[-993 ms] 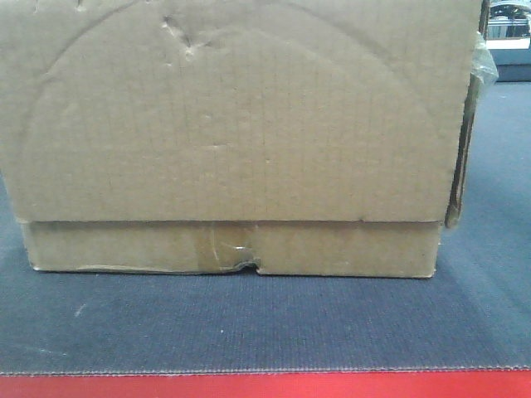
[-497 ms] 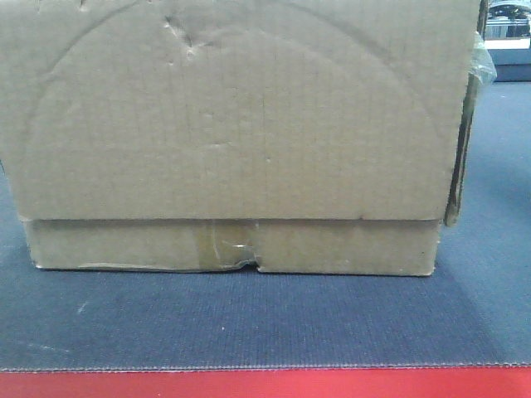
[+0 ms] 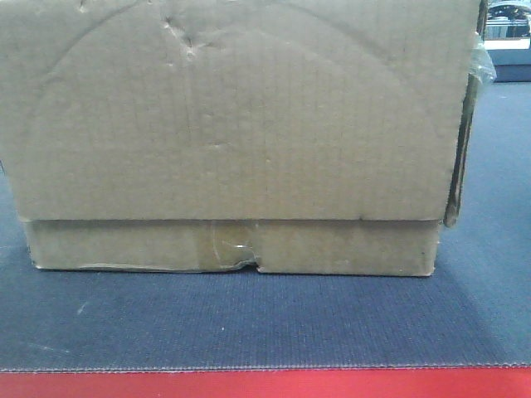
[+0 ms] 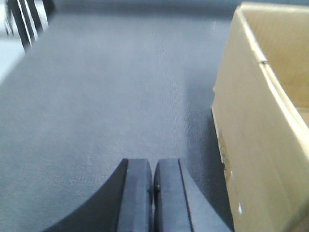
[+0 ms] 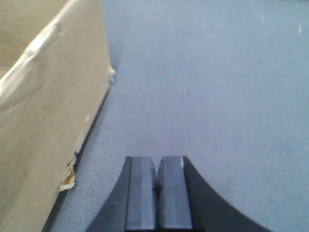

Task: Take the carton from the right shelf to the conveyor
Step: 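Open both grippers and release the carton walls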

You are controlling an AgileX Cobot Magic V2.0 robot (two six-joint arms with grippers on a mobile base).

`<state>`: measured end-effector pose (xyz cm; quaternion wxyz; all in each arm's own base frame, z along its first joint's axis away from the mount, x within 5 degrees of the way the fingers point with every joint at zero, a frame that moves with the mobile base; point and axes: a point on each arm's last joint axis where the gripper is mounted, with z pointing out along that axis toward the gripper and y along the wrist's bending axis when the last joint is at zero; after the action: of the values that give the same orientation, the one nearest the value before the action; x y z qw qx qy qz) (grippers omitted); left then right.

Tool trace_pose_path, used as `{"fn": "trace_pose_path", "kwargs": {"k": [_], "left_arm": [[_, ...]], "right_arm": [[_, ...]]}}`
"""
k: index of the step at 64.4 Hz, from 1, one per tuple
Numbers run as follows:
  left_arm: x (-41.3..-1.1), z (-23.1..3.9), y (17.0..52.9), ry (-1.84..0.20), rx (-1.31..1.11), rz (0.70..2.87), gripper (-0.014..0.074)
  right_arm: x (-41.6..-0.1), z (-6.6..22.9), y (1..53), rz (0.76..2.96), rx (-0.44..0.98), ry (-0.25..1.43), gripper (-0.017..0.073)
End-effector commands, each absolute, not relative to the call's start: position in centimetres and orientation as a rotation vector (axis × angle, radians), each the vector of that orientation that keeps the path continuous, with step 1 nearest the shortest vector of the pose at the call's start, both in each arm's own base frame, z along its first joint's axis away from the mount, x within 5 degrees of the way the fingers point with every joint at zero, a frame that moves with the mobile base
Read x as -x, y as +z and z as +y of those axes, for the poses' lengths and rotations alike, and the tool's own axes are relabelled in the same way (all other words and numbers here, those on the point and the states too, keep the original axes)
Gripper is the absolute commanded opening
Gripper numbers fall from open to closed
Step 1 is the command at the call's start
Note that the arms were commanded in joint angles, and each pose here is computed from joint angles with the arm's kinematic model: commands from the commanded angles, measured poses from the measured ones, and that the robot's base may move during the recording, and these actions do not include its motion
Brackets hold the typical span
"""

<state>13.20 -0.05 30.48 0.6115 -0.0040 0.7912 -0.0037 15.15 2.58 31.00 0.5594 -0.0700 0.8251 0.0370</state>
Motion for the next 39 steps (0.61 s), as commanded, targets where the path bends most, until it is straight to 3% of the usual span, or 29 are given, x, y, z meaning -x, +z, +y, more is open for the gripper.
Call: {"fn": "trace_pose_path", "kwargs": {"k": [1, 26, 39], "left_arm": [[-11.2, 0.0, 29.9, 0.005, -0.004, 1.718, 0.0015], [-6.3, 0.0, 28.7, 0.005, -0.003, 1.522, 0.0015], [-5.5, 0.0, 28.9, 0.005, -0.002, 1.475, 0.0015]], "right_arm": [[-13.6, 2.3, 30.6, 1.815, 0.174, 0.084, -0.0067], [-7.2, 1.1, 28.7, 1.583, 0.151, 0.101, -0.0067], [-6.5, 1.0, 29.0, 1.537, 0.146, 0.104, -0.0067]]}}
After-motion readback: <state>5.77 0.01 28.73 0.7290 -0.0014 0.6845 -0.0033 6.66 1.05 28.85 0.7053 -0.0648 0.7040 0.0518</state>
